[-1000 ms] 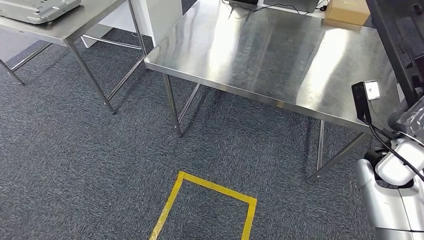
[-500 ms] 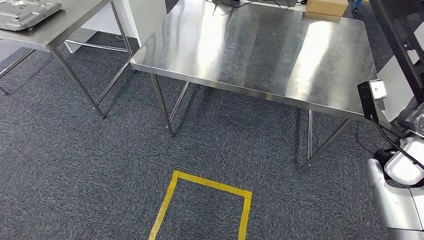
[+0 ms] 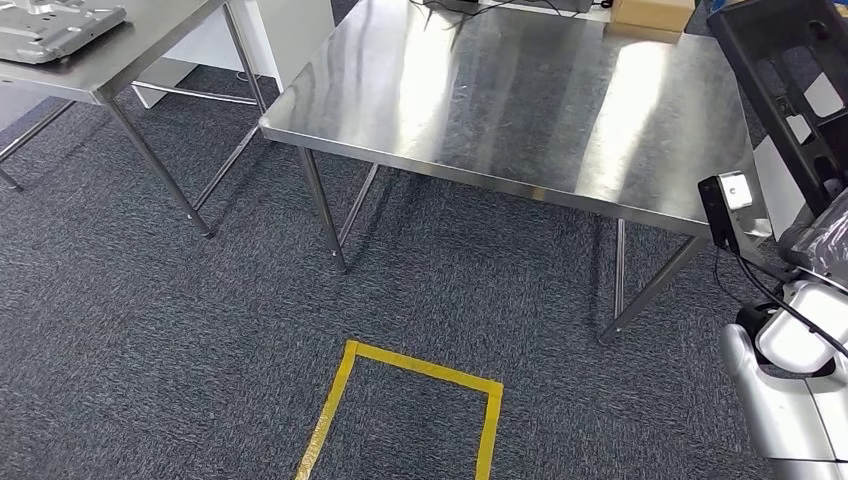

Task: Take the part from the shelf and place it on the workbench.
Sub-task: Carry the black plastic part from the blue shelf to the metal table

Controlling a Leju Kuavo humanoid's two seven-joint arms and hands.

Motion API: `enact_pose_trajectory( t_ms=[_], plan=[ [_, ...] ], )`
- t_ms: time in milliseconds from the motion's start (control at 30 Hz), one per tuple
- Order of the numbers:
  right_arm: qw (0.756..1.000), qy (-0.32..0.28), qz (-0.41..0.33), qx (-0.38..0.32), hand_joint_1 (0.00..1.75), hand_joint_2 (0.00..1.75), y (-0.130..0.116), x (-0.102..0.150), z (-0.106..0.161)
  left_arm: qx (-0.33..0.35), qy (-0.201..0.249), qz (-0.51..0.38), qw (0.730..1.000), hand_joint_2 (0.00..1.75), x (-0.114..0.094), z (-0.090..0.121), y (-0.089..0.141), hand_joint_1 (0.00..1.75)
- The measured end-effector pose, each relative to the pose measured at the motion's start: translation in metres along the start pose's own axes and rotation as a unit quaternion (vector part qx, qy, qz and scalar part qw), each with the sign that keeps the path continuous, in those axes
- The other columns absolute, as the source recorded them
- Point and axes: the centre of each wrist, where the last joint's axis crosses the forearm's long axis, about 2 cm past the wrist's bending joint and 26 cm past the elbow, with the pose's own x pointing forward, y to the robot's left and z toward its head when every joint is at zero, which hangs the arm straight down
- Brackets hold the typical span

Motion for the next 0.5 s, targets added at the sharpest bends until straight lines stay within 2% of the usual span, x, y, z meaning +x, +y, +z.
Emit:
enact_pose_trajectory(
  t_ms=[500],
  plan=[
    [1.0, -0.006, 0.004, 0.013, 1.75, 1.75, 0.0065, -0.0008, 0.0104, -0.018, -0.001, 0.019, 1.0, 1.75, -0.0009, -0.0003, -0.0001, 0.0]
  ],
)
